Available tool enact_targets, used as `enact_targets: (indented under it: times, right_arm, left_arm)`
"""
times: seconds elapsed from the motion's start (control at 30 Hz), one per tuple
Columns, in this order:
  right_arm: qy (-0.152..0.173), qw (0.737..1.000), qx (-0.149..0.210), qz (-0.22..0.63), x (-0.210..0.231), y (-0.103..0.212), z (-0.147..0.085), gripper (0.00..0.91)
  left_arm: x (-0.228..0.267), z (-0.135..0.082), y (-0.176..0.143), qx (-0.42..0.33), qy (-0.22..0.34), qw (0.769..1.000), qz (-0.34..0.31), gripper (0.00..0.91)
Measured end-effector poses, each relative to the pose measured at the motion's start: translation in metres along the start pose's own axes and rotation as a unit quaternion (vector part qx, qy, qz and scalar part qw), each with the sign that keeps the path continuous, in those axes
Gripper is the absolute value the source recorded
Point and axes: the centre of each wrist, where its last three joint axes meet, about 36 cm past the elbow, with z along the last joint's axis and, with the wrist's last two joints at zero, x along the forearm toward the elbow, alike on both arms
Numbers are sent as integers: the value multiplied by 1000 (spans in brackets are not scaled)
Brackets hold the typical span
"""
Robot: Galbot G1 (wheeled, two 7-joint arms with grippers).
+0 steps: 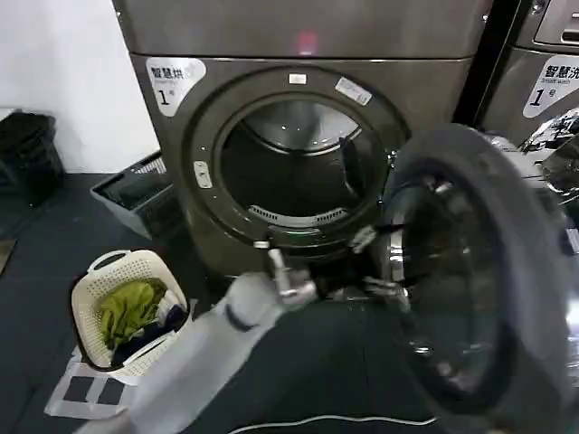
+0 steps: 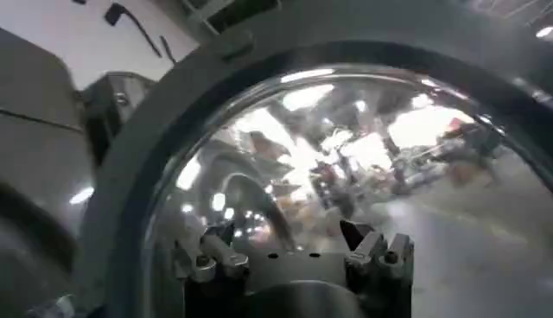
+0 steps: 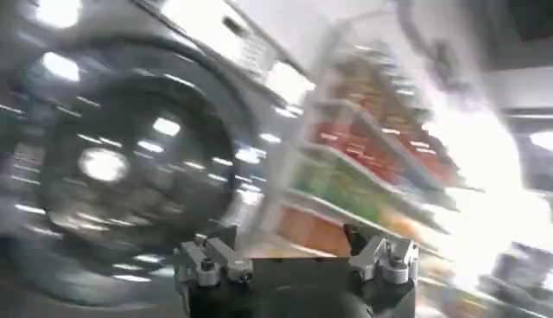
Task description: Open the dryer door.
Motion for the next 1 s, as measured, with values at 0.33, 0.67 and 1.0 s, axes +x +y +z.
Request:
enact_targets:
  times: [0.33, 0.67, 1.0]
  right_arm:
    - [68, 941, 153, 294, 17, -100, 29, 907]
    - [161, 874, 218, 402, 57, -189, 77, 907]
    - [136, 882, 238, 384, 50, -206, 92, 907]
  left_arm:
    - [-55, 15, -18, 7, 1, 1000, 22, 907]
    - [-85, 21, -28, -23, 24, 999, -6, 907]
    - [-105, 24, -35, -49, 44, 997, -31, 907]
